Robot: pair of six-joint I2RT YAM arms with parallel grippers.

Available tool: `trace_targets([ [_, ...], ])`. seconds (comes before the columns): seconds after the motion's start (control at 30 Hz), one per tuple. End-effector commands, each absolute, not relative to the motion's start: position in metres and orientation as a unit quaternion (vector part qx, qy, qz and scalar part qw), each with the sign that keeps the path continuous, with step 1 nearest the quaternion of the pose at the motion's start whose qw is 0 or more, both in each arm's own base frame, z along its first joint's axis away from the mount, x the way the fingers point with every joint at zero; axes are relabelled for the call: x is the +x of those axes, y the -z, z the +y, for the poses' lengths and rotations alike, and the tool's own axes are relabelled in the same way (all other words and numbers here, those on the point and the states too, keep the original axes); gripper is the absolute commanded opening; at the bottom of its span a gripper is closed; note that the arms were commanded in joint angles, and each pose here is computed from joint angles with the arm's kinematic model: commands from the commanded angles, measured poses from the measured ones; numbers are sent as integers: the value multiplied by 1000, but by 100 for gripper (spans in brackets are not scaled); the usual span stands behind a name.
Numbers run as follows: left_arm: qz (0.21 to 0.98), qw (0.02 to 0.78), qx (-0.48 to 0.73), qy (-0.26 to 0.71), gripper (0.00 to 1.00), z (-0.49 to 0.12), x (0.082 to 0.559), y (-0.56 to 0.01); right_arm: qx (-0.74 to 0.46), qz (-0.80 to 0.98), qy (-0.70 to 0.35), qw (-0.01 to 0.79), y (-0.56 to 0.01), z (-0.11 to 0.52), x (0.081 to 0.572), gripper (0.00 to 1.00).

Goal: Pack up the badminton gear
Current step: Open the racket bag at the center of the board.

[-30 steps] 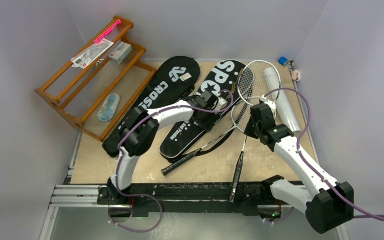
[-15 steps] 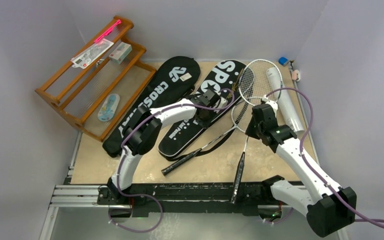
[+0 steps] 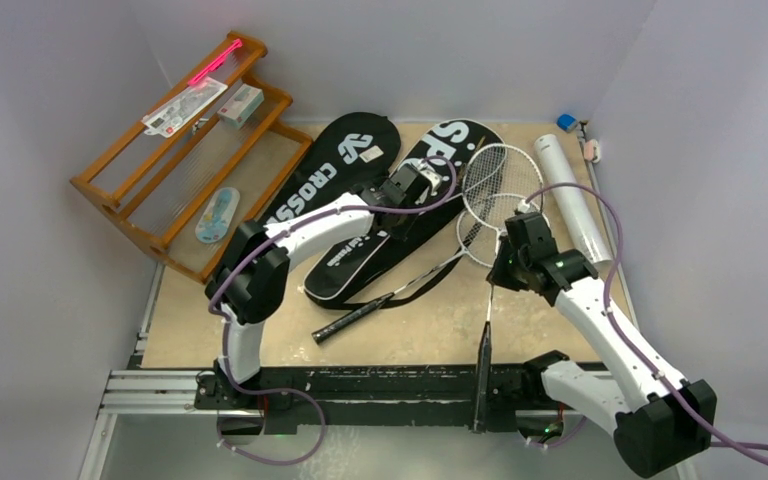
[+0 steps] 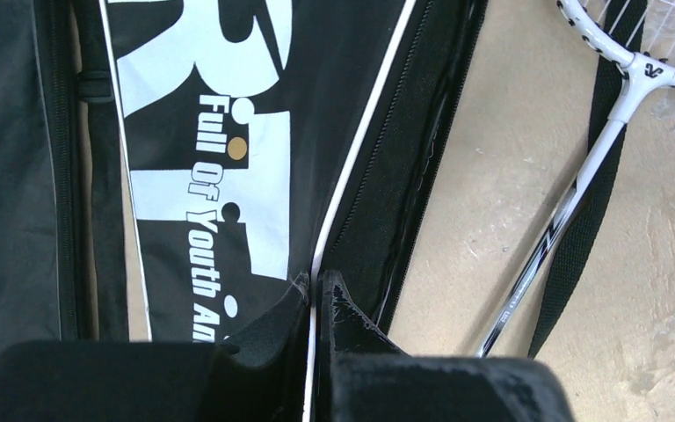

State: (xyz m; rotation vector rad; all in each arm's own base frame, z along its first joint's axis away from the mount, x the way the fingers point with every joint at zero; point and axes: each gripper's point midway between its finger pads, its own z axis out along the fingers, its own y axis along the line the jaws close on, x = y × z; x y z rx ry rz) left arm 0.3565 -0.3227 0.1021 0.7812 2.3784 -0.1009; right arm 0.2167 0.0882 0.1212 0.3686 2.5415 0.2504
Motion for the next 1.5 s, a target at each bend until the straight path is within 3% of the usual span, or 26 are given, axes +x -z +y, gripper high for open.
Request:
trace_targets([
  [0.0, 903, 351, 245, 41, 0, -310, 374, -128, 144, 960, -110, 215, -124, 98, 192, 0],
  [0.37, 910, 331, 218, 120, 0, -309, 382, -133, 126, 981, -76, 128, -91, 116, 140, 0],
  [0.67, 907, 329, 220, 142, 0, -314, 378, -139, 102, 973, -150, 141, -93, 148, 152, 0],
  [0.93, 910, 321, 221, 140, 0, -314, 378, -132, 109, 974, -119, 160, -109, 133, 151, 0],
  [1.2, 911, 322, 219, 135, 0, -312, 379, -131, 105, 982, -114, 112, -105, 114, 106, 0],
  [1.47, 910, 324, 218, 138, 0, -311, 381, -134, 100, 979, -145, 105, -107, 122, 98, 0],
])
